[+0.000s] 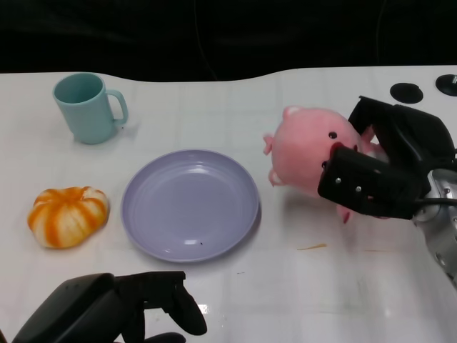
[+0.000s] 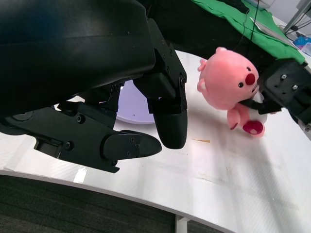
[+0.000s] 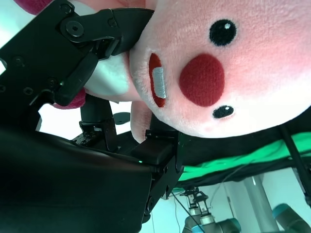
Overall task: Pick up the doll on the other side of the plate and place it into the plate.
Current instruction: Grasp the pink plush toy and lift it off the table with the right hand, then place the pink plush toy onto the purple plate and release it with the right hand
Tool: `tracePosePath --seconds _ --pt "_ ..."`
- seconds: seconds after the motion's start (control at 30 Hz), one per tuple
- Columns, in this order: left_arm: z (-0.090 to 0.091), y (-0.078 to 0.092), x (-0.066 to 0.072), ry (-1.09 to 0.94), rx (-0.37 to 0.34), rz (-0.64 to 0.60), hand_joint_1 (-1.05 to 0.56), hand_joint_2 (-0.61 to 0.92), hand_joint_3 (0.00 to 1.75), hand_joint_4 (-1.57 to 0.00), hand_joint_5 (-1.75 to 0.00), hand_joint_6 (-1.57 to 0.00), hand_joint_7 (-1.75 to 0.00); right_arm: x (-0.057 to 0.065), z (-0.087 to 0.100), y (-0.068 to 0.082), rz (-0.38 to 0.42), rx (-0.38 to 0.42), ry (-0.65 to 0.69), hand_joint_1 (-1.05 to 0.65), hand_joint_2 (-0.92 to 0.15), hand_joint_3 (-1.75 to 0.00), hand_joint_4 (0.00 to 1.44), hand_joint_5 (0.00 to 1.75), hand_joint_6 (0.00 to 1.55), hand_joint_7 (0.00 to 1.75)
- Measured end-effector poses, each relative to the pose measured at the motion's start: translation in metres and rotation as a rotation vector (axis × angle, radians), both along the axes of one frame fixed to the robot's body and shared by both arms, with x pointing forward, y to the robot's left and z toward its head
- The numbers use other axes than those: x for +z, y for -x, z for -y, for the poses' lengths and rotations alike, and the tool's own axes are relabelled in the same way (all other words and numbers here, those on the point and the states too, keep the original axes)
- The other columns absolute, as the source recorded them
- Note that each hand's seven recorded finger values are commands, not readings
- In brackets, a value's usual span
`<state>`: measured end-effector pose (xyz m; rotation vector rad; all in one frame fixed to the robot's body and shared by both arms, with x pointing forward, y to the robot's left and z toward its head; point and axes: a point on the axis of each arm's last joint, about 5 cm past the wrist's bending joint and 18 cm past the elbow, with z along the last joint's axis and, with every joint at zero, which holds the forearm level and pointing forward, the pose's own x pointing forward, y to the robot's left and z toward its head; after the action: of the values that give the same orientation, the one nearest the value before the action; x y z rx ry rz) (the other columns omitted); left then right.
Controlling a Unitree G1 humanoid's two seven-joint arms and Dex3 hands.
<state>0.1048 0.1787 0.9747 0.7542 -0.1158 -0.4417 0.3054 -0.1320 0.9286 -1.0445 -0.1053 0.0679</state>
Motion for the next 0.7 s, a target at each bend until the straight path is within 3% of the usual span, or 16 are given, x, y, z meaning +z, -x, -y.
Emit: tracePosePath --seconds 0.1,0.3,0.5,0.7 --pt "0.001 -0.001 -0.001 0.001 -0.005 0.000 -0.23 0.92 0.41 -0.57 -1.75 -0.68 -0.96 0.010 -0.008 -0.002 0.004 0.036 -0.021 -0.25 -0.43 -1.24 0.98 1.75 0.74 1.75" --pt "0.005 -0.001 -0.003 0.003 -0.019 0.000 -0.23 0.92 0.40 -0.57 -1.75 -0.69 -0.97 0.034 -0.030 -0.008 0.025 0.105 -0.043 -0.24 -0.45 -1.09 0.99 1.75 0.70 1.75" --pt "0.010 -0.002 -0.003 0.008 -0.020 0.005 -0.23 0.92 0.40 -0.57 -1.75 -0.68 -0.97 0.045 -0.052 -0.009 0.061 0.203 -0.055 -0.25 -0.42 -1.18 1.01 1.75 0.74 1.75" --pt "0.013 -0.003 -0.004 0.016 -0.016 0.002 -0.22 0.92 0.39 -0.57 -1.74 -0.69 -0.97 0.060 -0.081 -0.011 0.109 0.277 0.019 -0.30 -0.45 -1.14 1.01 1.75 0.73 1.70"
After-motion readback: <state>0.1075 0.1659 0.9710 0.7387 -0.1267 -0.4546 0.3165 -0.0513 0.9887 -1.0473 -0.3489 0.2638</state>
